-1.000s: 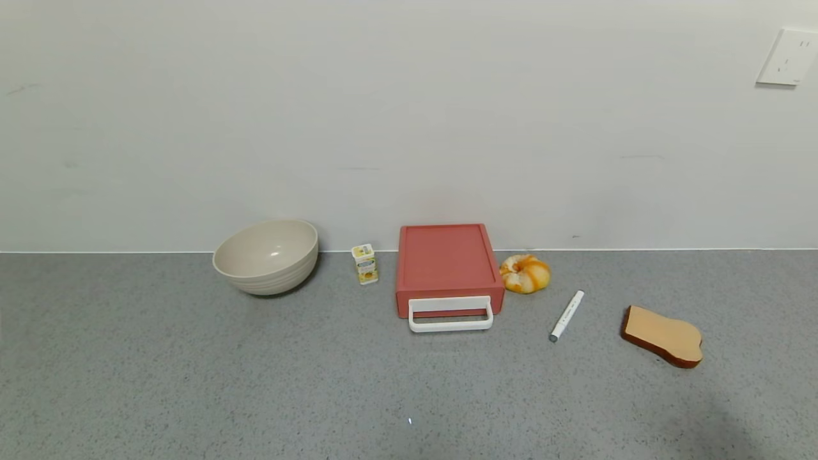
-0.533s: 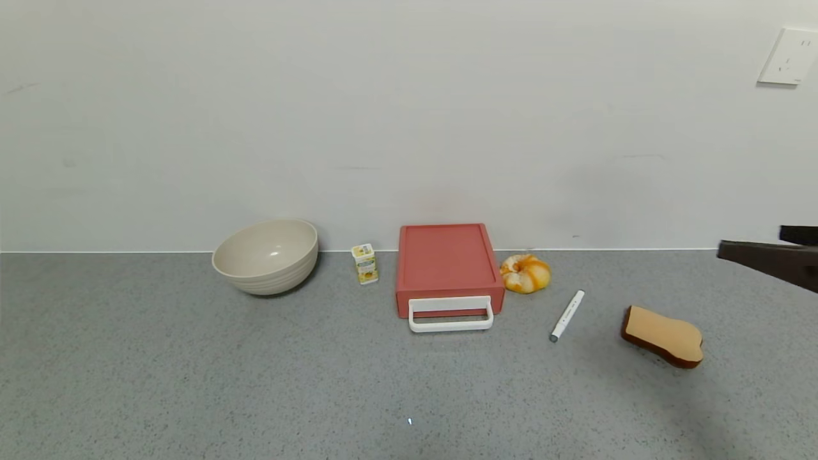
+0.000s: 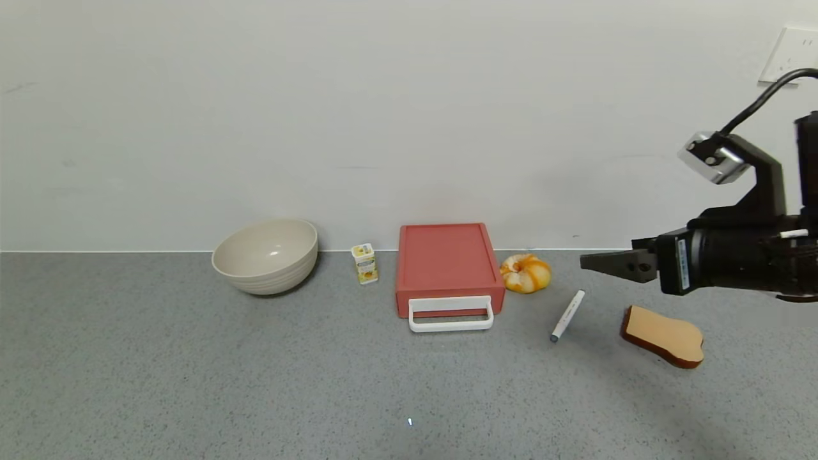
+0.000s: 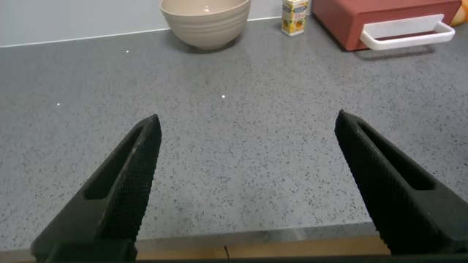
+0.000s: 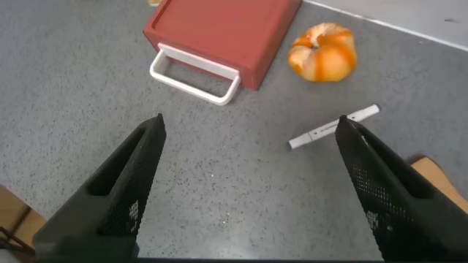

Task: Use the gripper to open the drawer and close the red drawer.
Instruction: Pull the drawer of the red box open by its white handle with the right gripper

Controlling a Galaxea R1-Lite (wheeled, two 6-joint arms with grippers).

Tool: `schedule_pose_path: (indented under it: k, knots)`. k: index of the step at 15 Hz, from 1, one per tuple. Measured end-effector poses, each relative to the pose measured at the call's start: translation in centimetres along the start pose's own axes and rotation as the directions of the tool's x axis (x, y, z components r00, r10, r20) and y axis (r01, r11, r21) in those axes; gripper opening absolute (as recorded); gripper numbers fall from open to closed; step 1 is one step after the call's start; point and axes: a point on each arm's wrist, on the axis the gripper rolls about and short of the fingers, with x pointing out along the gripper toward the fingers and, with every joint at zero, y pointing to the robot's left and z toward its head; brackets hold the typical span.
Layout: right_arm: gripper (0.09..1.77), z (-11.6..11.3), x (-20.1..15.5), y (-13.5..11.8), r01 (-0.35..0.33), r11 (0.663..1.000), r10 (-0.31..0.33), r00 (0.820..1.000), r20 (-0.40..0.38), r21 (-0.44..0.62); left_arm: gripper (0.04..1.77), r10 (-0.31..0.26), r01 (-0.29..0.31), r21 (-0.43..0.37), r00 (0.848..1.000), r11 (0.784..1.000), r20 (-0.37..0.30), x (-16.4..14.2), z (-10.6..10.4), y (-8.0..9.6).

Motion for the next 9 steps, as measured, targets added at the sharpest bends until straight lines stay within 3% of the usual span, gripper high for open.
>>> schedule_pose_path:
  k: [4,7,8,9]
  knots:
    - [1.1,0.0,1.9,0.3,-0.022,1.0,0.023,0.999,-0.034,0.016,1.72,0.0,0.0,0.0,1.0,1.0,0.0,0.0,0.0,0.0]
    - [0.78,0.0,2.4,0.5,-0.03,0.999,0.031,0.999,-0.043,0.015,1.72,0.0,0.0,0.0,1.0,1.0,0.0,0.0,0.0,0.0]
    - [0.53,0.0,2.5,0.6,-0.034,0.999,0.034,0.998,-0.045,0.014,1.72,0.0,0.0,0.0,1.0,1.0,0.0,0.0,0.0,0.0]
    - [0.14,0.0,2.6,0.7,-0.038,0.999,0.038,0.998,-0.049,0.013,1.72,0.0,0.0,0.0,1.0,1.0,0.0,0.0,0.0,0.0]
